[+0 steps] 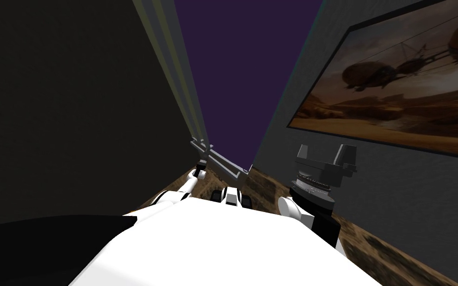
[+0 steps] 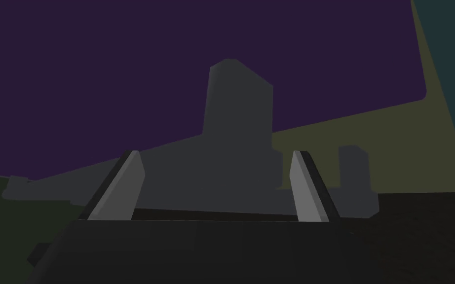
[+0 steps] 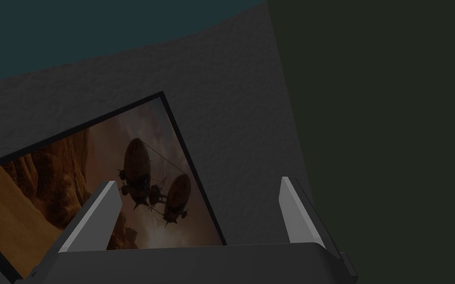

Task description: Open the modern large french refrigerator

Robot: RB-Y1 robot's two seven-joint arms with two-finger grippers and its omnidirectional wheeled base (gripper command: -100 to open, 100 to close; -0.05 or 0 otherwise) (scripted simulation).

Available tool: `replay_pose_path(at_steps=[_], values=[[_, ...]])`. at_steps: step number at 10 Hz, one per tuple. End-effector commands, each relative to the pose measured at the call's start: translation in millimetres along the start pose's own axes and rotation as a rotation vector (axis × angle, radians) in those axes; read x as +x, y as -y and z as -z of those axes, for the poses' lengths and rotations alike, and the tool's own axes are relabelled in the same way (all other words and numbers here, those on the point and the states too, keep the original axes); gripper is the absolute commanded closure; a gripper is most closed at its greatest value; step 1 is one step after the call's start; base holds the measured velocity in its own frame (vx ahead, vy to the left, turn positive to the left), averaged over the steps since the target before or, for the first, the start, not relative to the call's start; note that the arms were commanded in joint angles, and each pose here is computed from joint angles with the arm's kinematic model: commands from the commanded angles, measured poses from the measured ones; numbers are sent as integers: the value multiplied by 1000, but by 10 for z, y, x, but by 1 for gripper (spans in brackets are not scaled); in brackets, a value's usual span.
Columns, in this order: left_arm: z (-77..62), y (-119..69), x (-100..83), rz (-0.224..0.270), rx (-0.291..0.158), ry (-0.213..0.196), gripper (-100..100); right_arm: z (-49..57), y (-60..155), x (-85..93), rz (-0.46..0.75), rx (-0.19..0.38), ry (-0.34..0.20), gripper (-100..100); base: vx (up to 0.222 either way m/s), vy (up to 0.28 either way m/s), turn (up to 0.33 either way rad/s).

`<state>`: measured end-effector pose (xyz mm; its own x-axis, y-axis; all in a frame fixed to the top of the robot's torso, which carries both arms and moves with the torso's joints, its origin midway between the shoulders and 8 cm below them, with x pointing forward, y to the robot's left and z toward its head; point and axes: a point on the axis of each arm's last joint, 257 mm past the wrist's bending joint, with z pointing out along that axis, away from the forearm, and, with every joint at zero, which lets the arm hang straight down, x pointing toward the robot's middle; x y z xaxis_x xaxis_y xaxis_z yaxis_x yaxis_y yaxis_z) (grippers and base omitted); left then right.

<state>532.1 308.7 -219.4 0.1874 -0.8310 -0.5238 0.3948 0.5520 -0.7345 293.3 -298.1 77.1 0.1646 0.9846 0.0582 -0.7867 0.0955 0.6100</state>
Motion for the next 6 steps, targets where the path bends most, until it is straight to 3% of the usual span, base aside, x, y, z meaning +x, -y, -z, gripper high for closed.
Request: replay_pose_path(at_steps=[1, 6], values=[[10, -80, -153, -22, -22, 35, 100, 0, 0, 0, 0, 0, 0, 0, -69, -144, 176], [36, -287, -543, -72, -85, 118, 100, -1, 0, 1, 0, 0, 0, 0, -139, -196, 190]])
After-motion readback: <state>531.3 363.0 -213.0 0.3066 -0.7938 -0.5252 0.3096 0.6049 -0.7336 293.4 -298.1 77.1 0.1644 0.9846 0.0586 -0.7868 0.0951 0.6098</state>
